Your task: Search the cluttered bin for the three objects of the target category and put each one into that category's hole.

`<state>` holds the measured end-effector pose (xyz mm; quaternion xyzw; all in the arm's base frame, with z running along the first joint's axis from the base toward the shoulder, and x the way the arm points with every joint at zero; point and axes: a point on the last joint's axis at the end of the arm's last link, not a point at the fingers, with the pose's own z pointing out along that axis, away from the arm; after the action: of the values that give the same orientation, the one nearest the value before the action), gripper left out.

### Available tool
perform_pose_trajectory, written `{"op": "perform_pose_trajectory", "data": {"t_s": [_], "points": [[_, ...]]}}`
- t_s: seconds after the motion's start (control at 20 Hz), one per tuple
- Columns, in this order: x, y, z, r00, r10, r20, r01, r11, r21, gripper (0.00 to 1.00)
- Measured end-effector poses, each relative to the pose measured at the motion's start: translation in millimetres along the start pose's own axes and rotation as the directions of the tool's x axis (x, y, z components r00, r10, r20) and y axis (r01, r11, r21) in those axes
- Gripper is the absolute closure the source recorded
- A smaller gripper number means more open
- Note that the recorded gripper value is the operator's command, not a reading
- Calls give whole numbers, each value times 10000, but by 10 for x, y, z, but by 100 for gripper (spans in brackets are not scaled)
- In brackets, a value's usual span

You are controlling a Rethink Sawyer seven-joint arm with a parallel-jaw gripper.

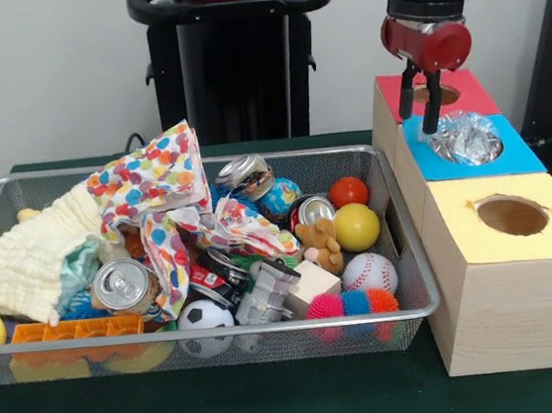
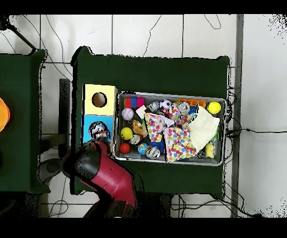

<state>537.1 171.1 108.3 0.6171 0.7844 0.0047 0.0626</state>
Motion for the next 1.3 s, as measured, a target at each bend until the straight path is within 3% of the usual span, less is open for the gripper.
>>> {"op": "perform_pose_trajectory", "data": {"t_s": [0.1, 0.3, 0.5, 0.7, 0.95, 1.0, 1.3], "points": [[7, -19, -45, 9999, -88, -57, 89, 9999, 102, 0], [58, -91, -365, 9962, -541, -680, 596, 9950, 802, 0], [84, -38, -681, 9915, -630, -1139, 763, 9902, 1166, 0], [97, 54, -843, 9908, -507, -1256, 652, 9913, 1145, 0], [100, 275, -957, 9933, -414, -1079, 493, 9962, 722, 0], [93, 355, -967, 9945, -476, -937, 526, 9973, 516, 100], [65, 412, -966, 9963, -515, -685, 533, 9983, 250, 100]]}}
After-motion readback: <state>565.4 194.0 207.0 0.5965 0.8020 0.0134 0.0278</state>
